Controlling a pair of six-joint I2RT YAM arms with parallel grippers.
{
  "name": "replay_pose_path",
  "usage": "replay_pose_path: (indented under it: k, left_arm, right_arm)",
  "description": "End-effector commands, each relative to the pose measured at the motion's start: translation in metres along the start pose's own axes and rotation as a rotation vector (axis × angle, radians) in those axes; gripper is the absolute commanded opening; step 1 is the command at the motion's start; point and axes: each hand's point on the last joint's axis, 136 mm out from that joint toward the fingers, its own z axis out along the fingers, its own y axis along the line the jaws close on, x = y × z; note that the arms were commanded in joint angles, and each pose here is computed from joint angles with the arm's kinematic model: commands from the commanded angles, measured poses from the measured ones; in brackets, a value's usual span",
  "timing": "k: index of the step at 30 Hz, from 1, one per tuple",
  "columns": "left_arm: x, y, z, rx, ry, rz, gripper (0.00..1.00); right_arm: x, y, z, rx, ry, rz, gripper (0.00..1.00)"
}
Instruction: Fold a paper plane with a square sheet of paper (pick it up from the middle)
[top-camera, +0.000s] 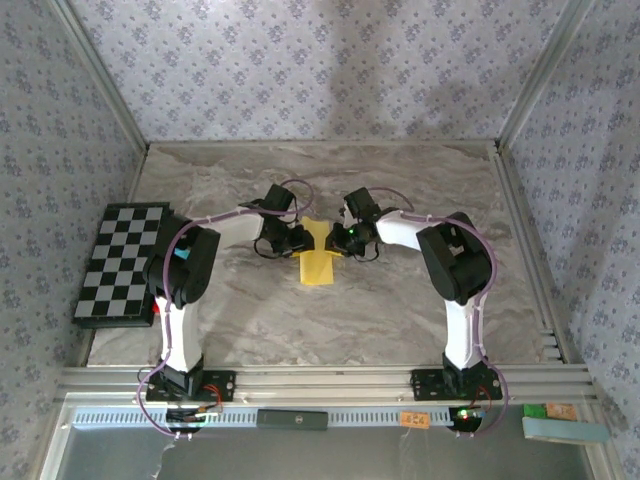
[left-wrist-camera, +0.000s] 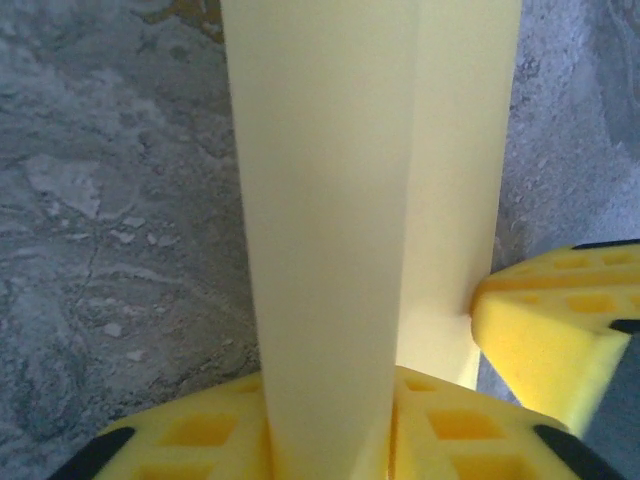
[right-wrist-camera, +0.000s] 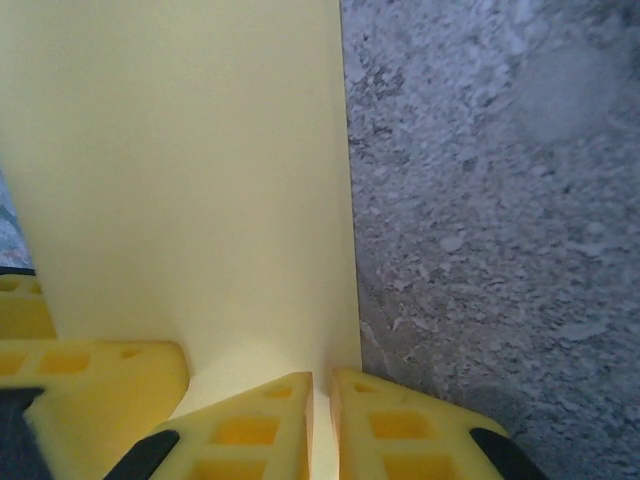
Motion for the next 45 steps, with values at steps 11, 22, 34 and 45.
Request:
replay_pose_path:
  k: [11, 22, 34, 45]
  left_arm:
    - [0.009, 0.010, -0.016, -0.145, -0.013, -0.016, 0.56]
    - [0.015, 0.029, 0.000, -0.282, 0.000, -0.039, 0.46]
    - [0.018, 0.041, 0.008, -0.298, 0.024, -0.043, 0.35]
    - [0.022, 0.040, 0.014, -0.277, 0.063, -0.002, 0.37]
  right_arm:
    - [0.013, -0.019, 0.007, 0.100, 0.052, 0.060, 0.16]
    - [0.000, 0.008, -0.009, 0.008, 0.012, 0.047, 0.19]
    - [-0.026, -0.002, -0.066, -0.014, -0.160, 0.073, 0.34]
    - [-0.027, -0.022, -0.073, 0.039, -0.182, 0.083, 0.36]
